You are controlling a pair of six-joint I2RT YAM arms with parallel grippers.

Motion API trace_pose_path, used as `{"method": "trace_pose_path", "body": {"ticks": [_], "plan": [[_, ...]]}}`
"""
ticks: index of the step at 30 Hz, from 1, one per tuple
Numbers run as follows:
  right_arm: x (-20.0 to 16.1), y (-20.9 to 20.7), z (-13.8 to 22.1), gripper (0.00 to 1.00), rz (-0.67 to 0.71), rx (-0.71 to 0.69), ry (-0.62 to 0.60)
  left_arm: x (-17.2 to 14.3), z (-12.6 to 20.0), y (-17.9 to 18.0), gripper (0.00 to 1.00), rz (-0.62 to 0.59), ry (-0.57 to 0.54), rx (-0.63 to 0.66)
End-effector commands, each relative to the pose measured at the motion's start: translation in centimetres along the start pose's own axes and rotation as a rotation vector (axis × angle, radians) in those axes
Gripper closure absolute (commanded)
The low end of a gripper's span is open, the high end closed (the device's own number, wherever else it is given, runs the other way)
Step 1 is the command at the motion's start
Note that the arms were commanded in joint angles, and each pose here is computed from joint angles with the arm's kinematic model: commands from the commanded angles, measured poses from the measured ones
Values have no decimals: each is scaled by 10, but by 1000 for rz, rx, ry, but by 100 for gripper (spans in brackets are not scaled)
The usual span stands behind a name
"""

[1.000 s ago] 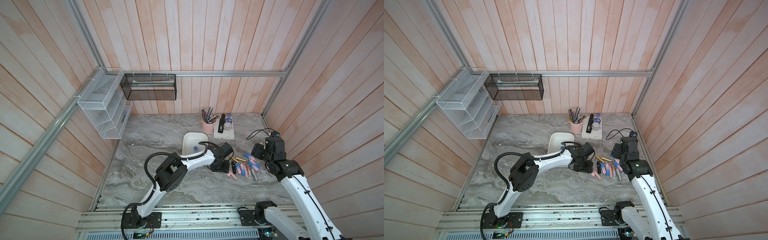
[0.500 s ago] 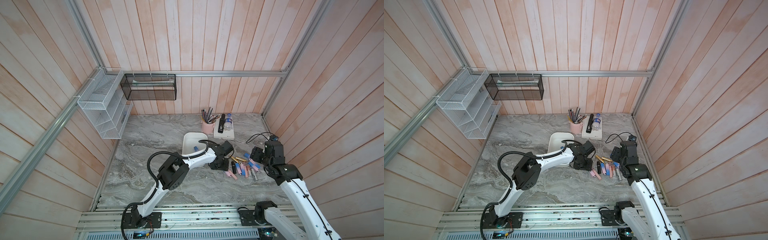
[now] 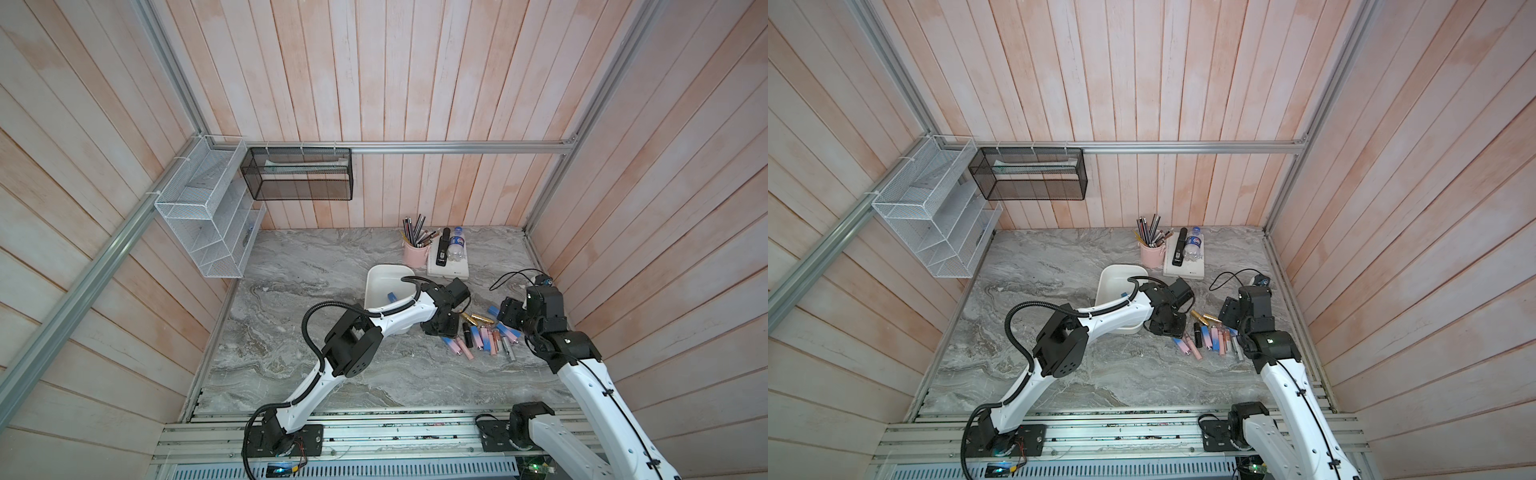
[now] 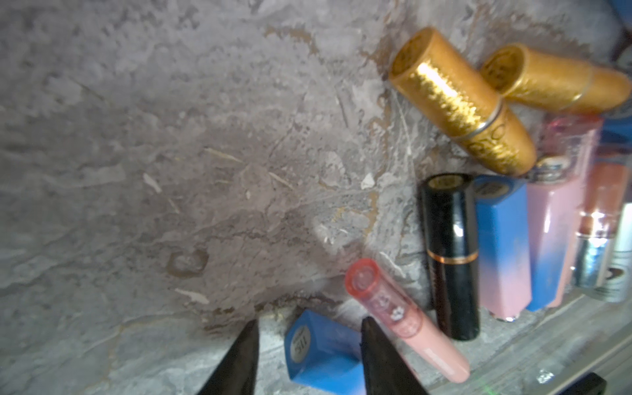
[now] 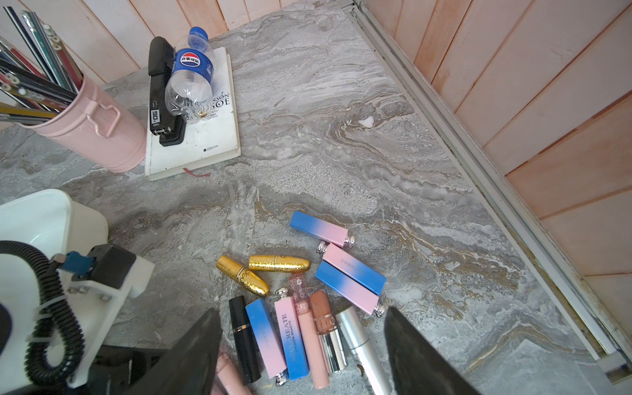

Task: Put the lipstick into the storage box
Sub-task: Pick up the lipstick at the center of the board.

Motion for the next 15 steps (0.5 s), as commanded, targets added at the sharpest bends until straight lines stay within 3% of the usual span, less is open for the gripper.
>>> {"method": "trace_pose_path", "body": {"ticks": [1, 7, 15], "plan": [[2, -1, 1, 24, -25, 3, -21, -7, -2, 16, 52, -19, 51, 79], [1, -4, -1, 24, -30, -14, -25, -5, 14, 29, 52, -1, 86, 85], [-4, -1, -9, 24, -14, -5, 8, -13, 20, 8, 48, -33, 101, -7]]}}
Point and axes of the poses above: each gripper's point midway between its finger pads, its own z axis back along the fingers, its own y axis along the line the jaws close on, x = y × z, the point moved 2 cm from there along z, back along the fingers
